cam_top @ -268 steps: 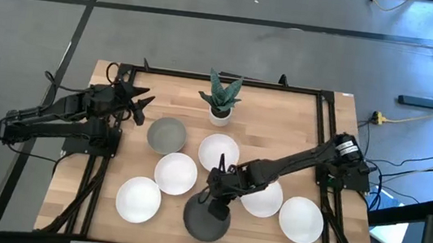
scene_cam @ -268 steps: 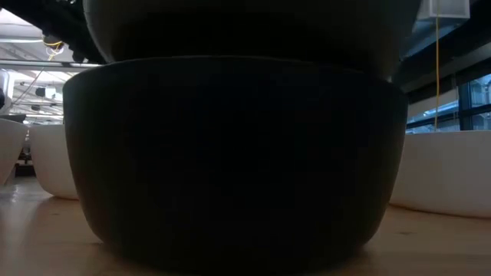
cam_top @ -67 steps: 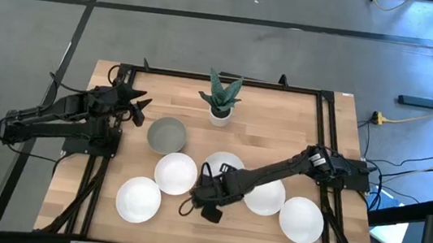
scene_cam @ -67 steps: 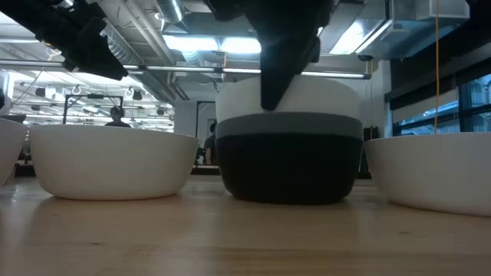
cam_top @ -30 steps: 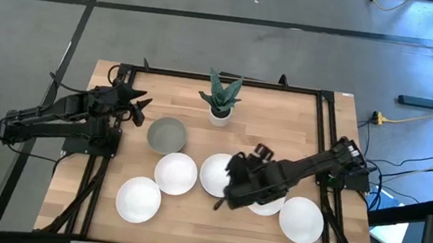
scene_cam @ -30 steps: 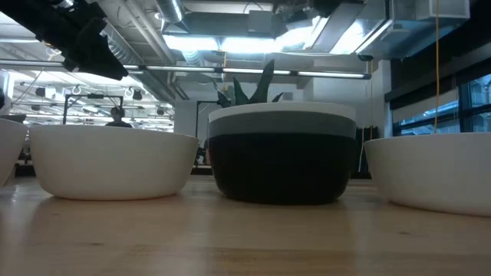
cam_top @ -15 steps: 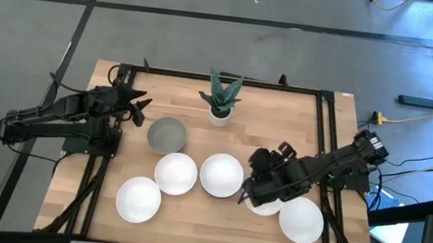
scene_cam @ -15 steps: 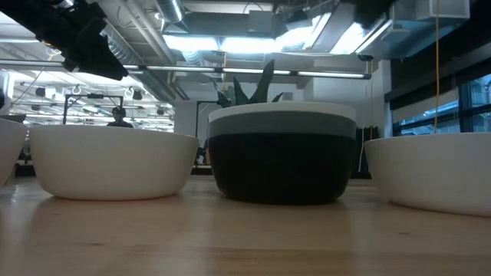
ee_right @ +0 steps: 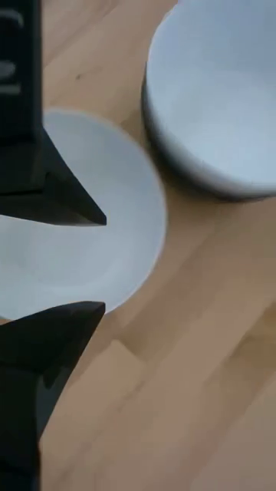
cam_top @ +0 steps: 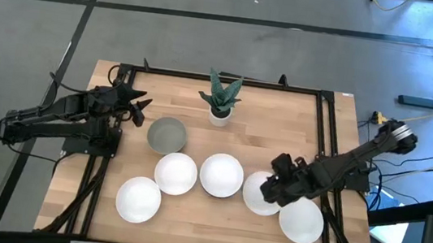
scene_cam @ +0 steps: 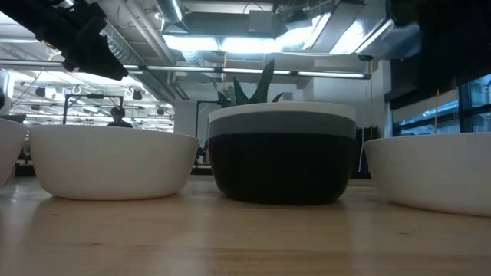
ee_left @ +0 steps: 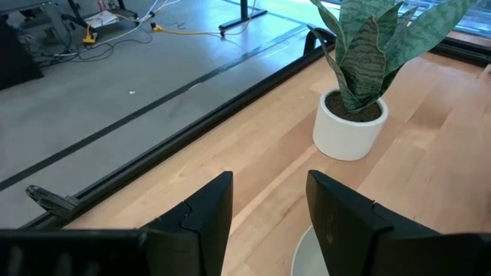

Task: Nest bowls inside each other
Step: Stack the white bowl on the white bowl

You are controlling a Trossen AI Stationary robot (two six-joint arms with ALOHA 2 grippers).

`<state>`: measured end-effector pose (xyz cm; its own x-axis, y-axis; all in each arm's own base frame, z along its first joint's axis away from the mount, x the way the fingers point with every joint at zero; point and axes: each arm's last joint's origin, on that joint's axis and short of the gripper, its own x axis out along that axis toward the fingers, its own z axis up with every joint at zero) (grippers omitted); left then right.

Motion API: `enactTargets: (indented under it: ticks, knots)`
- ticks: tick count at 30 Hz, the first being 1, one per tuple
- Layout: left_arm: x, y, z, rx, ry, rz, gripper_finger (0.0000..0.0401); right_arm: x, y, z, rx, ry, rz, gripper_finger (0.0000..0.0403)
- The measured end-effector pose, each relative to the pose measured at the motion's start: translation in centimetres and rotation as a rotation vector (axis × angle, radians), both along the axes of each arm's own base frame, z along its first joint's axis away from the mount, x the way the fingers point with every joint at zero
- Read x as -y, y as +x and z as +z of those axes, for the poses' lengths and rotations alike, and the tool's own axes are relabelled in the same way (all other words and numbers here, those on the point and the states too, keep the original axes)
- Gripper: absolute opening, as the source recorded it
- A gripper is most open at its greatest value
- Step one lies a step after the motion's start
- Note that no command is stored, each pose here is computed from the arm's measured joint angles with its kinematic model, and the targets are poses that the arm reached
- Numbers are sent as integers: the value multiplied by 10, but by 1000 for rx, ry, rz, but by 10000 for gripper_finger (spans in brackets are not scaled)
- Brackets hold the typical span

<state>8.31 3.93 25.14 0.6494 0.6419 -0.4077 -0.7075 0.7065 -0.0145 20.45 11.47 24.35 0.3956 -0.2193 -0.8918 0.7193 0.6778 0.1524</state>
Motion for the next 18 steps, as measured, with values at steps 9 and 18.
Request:
enactTargets:
  ticks: [9, 18]
  knots:
    - [0, 0, 0, 0, 0, 0, 161, 4, -16, -24, -62, 97, -24, 172]
    - [0, 0, 0, 0, 0, 0, 161, 5, -21, -38, -114, 157, -50, 172]
